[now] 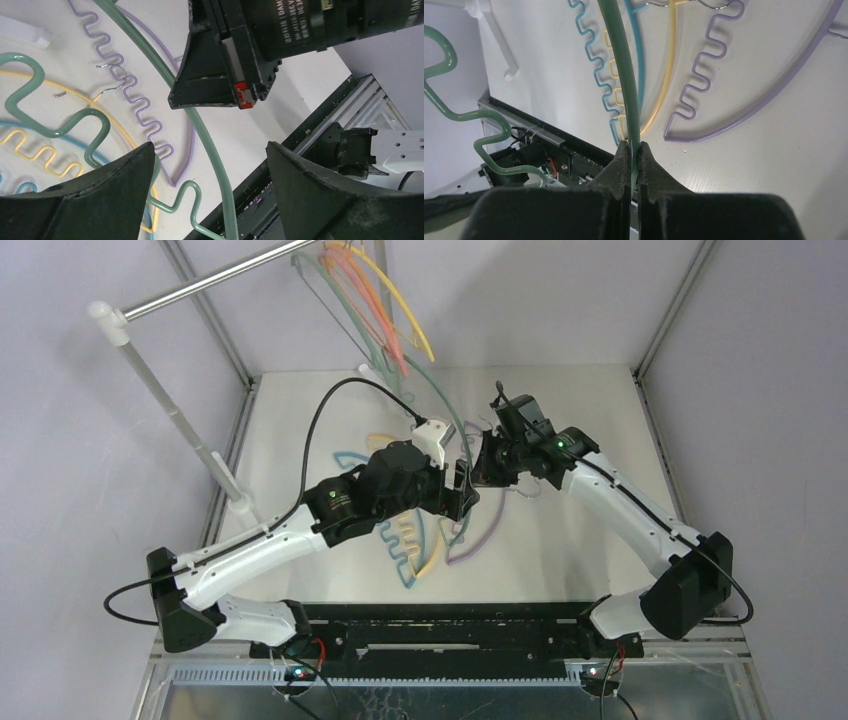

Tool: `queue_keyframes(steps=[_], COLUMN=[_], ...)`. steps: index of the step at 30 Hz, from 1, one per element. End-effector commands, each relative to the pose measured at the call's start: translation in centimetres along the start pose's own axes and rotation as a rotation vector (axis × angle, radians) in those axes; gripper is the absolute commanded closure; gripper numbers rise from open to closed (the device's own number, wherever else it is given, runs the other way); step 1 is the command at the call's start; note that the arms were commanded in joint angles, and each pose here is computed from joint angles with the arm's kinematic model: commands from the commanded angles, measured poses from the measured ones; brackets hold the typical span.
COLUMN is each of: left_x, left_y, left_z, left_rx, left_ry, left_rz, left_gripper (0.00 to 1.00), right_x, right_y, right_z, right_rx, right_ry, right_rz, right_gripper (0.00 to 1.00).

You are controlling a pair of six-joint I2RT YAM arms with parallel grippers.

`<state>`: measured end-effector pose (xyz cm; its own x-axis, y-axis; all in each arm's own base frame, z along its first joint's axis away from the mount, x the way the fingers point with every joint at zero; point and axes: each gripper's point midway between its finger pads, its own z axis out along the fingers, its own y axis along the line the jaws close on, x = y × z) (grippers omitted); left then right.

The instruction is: Organize the hangers

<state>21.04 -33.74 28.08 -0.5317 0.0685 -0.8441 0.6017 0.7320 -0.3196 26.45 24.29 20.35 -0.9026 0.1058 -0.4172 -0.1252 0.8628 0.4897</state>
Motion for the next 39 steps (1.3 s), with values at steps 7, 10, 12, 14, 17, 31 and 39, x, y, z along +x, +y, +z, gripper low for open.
queue_keyframes(steps=[7,10,12,14,17,31,39], left_x=[-0.9,-0.6,-0.5,-0.5,-0.7,0.0,0.9], left_y=[-0.4,-0.2,-0.2,-0.2,-0.2,0.3,0.8], left_z=[-0.9,-0.9,-0.9,-0.9,-0.8,-0.8,-0.4], left_rx=[0.014,0.009,0.009,0.008,0.010,-0.021,-0.043], left_ry=[-0.044,-0.039,-0.038,-0.038,-0.041,-0.014,0.021], left_rz=[-0.025,-0.026,-0.024,-0.023,-0.022,-0.030,-0.024], left_gripper=[0.14,0.14,0.14,0.14,0.14,0.20,0.39], right_x=[-3.3,-3.7,-3.9,-4.1,-3.9,-3.2,-2.7], right_y=[5.7,6.5,7.2,8.0,9.3,14.5,15.7], right_z=[-8.0,-9.4,-10.2,-11.0,-11.7,-14.2,-14.5], right_rx=[-0.321,-0.392,-0.445,-0.499,-0.576,-0.797,-0.817], right_ry=[-0.206,-0.231,-0.240,-0.252,-0.245,-0.227,-0.232], right_rz=[-0.088,-0.093,-0.092,-0.101,-0.111,-0.167,-0.184], right_gripper=[1.00,1.00,1.00,1.00,1.00,1.00,1.00])
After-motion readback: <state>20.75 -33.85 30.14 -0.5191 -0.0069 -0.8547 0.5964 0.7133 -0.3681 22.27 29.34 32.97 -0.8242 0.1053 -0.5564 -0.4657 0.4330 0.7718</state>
